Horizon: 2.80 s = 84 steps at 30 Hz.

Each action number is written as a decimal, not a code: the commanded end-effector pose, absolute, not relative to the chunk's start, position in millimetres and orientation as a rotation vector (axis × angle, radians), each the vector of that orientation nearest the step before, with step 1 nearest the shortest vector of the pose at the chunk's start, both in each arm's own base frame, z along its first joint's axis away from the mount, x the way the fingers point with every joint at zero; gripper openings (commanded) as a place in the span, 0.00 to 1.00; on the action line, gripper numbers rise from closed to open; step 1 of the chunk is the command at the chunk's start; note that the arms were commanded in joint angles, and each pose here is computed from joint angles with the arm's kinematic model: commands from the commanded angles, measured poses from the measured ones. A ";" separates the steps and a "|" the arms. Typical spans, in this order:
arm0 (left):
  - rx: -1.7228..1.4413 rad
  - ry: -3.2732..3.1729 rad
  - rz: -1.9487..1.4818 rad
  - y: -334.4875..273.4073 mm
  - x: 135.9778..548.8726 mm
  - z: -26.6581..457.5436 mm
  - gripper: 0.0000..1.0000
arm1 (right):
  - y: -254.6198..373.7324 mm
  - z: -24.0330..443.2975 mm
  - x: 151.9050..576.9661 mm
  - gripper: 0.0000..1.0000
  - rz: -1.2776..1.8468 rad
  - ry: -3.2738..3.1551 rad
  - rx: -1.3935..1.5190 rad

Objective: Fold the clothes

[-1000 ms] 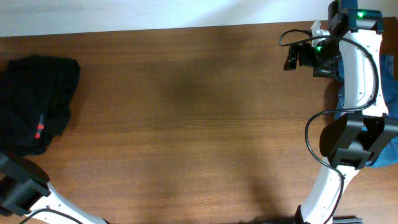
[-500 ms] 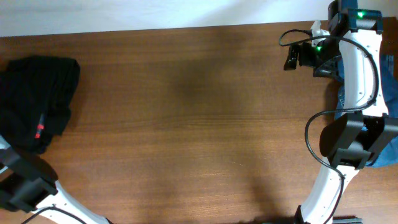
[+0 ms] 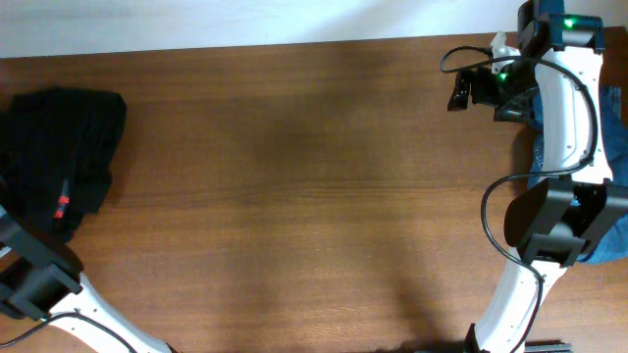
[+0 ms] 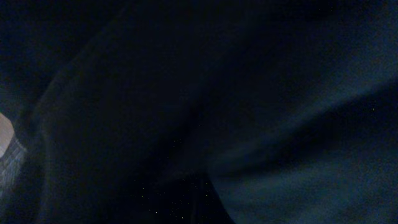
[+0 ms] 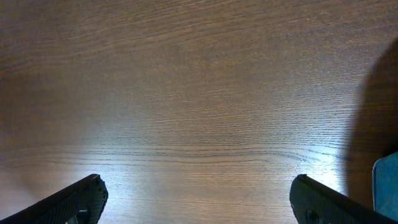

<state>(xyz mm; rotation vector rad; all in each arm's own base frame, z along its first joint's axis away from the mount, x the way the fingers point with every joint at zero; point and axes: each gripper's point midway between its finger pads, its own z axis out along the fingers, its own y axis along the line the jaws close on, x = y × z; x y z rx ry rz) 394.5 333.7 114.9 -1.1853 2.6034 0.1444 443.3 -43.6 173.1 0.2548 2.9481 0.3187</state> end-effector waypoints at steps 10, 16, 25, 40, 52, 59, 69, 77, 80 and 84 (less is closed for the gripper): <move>-0.967 2.395 -0.374 297.8 447.7 173.5 0.10 | -45.4 188.6 443.7 0.99 0.302 2.908 0.254; -0.830 2.234 -0.369 274.1 450.9 276.5 0.14 | -45.4 188.6 443.7 0.99 0.302 2.908 0.254; -0.680 2.231 -0.387 201.9 438.9 338.7 0.85 | -45.4 188.6 443.7 0.99 0.302 2.908 0.254; -0.660 2.336 -0.461 162.4 436.4 324.6 0.99 | -45.4 188.6 443.7 0.99 0.302 2.908 0.254; -0.660 2.336 -0.461 162.4 436.4 324.6 0.99 | -45.4 188.6 443.7 0.99 0.302 2.908 0.254; -0.660 2.336 -0.461 162.4 436.4 324.6 0.99 | -41.9 191.8 443.6 0.99 0.301 2.902 0.241; -0.660 2.336 -0.461 162.4 436.4 324.6 1.00 | -3.7 278.1 420.1 0.99 0.279 2.713 0.084; -0.660 2.336 -0.461 162.4 436.4 324.6 0.99 | 47.6 373.6 362.5 0.99 0.292 2.468 -0.117; -0.660 2.336 -0.461 162.4 436.4 324.6 0.99 | 68.3 404.0 333.6 0.99 0.313 2.376 -0.203; -0.660 2.336 -0.461 162.4 436.4 324.6 0.99 | 92.2 447.0 280.7 0.99 0.357 2.224 -0.322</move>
